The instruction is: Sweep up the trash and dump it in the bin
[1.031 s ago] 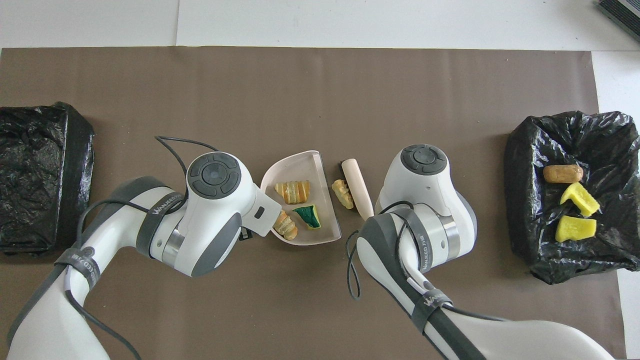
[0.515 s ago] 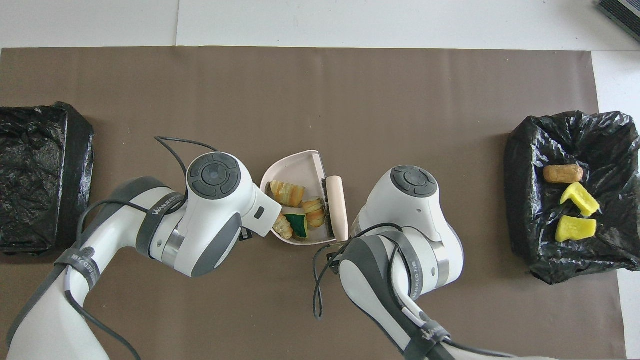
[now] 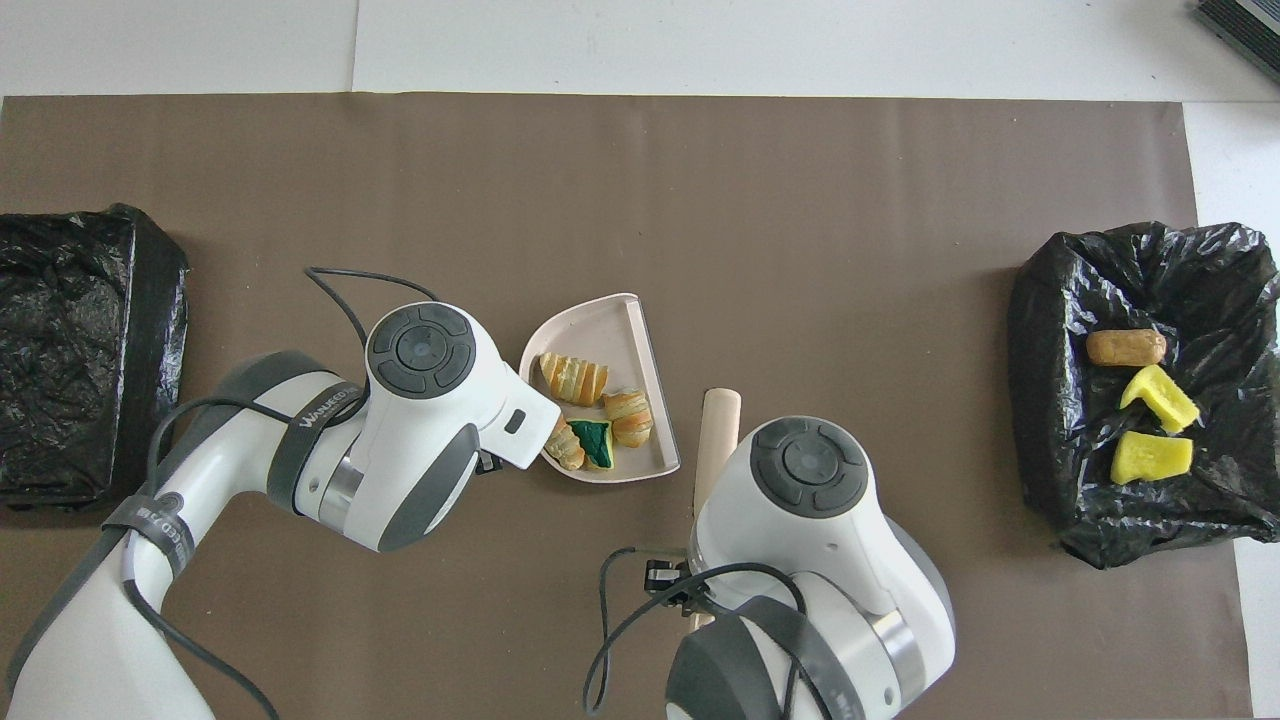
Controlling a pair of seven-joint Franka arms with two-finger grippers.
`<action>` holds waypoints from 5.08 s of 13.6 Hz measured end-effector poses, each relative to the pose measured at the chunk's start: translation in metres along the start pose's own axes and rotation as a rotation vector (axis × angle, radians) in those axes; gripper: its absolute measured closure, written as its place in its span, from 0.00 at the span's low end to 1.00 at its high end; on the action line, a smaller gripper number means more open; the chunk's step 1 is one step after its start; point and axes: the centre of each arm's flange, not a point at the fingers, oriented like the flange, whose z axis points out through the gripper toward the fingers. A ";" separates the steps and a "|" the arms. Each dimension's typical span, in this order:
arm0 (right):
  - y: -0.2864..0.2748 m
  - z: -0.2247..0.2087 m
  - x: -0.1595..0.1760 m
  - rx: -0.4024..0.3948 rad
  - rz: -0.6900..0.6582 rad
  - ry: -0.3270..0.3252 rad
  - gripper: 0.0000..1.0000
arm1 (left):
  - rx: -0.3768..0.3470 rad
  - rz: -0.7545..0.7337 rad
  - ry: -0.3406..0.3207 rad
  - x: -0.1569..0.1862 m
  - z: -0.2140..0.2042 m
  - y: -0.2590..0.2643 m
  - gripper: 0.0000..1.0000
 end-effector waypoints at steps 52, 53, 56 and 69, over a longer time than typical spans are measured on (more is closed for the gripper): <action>0.252 -0.273 0.071 -0.066 0.010 0.366 0.00 | 0.090 -0.025 -0.434 -0.422 -0.173 -0.154 0.69; 0.260 -0.280 0.066 -0.066 0.027 0.350 0.00 | 0.080 -0.080 -0.360 -0.395 -0.170 -0.152 0.69; 0.278 -0.293 0.058 -0.059 0.055 0.338 0.00 | 0.061 -0.275 -0.175 -0.335 -0.164 -0.145 0.69; 0.285 -0.311 0.058 -0.121 -0.222 0.420 0.00 | -0.025 -0.824 0.000 -0.008 -0.103 -0.061 0.69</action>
